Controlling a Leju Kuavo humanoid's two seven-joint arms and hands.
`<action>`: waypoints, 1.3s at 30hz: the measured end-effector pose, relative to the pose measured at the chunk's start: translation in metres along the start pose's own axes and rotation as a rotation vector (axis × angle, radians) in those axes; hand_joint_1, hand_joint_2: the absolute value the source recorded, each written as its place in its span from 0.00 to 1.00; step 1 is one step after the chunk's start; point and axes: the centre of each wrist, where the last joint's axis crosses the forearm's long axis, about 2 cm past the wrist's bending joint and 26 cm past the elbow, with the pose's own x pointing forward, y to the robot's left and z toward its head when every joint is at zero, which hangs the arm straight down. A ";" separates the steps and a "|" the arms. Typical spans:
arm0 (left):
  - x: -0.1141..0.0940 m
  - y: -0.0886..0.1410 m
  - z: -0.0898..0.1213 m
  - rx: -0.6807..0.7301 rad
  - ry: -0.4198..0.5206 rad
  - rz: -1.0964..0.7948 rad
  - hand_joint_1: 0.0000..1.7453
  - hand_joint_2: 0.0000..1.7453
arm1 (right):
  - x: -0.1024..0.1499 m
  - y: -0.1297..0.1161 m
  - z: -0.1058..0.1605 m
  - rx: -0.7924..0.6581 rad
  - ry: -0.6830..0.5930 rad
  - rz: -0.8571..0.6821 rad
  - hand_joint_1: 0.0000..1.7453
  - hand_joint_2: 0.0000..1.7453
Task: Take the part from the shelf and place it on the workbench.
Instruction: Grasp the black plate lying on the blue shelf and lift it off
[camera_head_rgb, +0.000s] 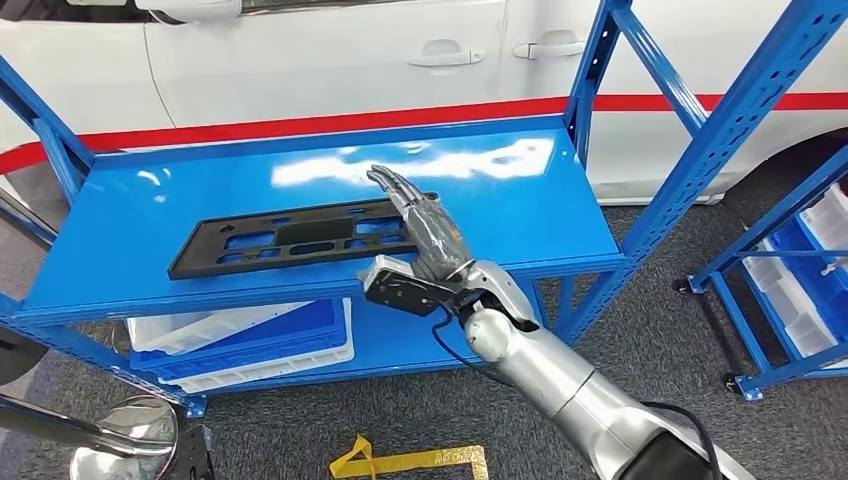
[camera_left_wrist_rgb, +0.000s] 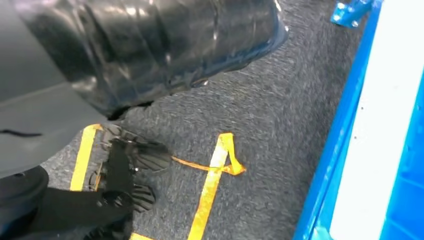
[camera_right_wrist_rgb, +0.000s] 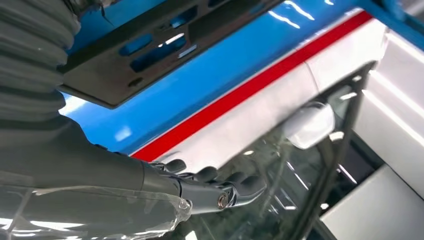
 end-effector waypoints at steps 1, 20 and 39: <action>0.000 0.000 0.000 -0.004 -0.002 -0.004 0.00 0.00 | -0.002 0.001 -0.002 0.009 0.008 0.003 0.00 1.00; 0.009 0.002 -0.007 -0.026 0.002 -0.089 0.00 0.00 | -0.027 0.023 -0.027 0.186 0.180 0.222 0.00 1.00; 0.013 0.000 -0.010 -0.031 -0.006 -0.110 0.00 0.00 | -0.025 0.042 -0.030 0.348 0.230 0.430 0.00 1.00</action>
